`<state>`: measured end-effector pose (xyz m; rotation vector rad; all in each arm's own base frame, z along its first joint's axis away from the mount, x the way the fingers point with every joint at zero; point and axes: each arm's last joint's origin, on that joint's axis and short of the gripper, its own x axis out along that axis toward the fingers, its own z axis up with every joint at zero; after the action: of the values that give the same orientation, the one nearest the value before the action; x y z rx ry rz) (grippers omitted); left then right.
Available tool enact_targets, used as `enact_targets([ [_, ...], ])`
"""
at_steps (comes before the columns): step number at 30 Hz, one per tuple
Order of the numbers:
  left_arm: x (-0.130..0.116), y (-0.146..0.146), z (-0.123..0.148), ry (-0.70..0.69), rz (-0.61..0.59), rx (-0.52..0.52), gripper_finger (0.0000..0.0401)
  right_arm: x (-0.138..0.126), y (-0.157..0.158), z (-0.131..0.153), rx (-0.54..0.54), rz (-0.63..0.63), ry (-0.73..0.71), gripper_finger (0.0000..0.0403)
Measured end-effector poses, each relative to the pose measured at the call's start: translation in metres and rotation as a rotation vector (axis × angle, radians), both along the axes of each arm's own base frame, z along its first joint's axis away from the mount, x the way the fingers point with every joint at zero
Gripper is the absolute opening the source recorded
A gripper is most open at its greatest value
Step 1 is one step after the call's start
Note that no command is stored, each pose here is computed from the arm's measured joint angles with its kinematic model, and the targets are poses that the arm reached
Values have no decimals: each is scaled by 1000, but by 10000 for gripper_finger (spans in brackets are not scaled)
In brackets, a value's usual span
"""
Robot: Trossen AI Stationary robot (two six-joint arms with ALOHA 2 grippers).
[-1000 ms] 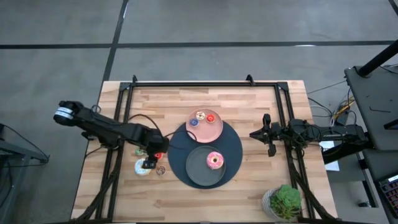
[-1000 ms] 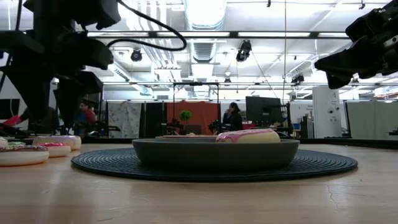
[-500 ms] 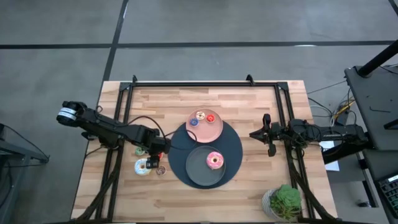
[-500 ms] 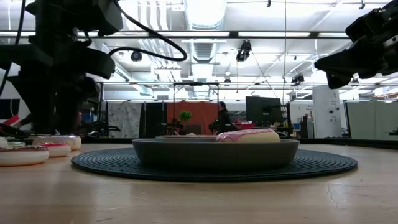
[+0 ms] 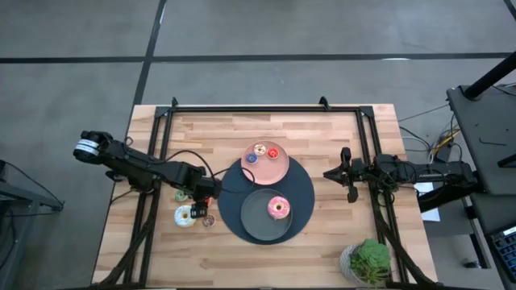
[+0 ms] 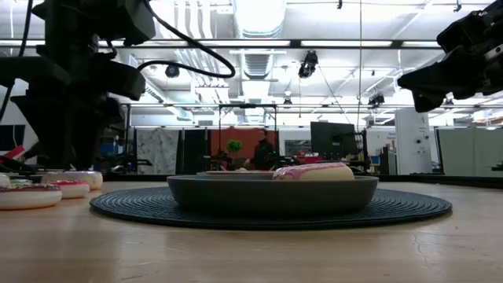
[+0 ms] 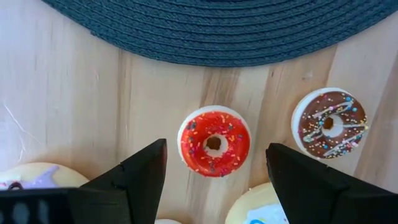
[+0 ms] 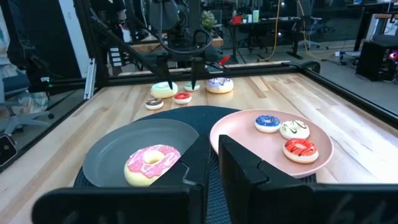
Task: Pick & Place donuts
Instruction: Put the small orange donut on the pink plate
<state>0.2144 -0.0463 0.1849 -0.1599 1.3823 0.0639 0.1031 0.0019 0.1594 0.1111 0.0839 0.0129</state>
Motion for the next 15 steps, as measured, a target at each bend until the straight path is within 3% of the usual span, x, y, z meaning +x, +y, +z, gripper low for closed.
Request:
enact_targets([
  [10,0,1,0,-6,-7,32,246,0,0,0,0,0,0,29],
  [15,0,1,0,-7,17,33,265,0,0,0,0,0,0,29],
])
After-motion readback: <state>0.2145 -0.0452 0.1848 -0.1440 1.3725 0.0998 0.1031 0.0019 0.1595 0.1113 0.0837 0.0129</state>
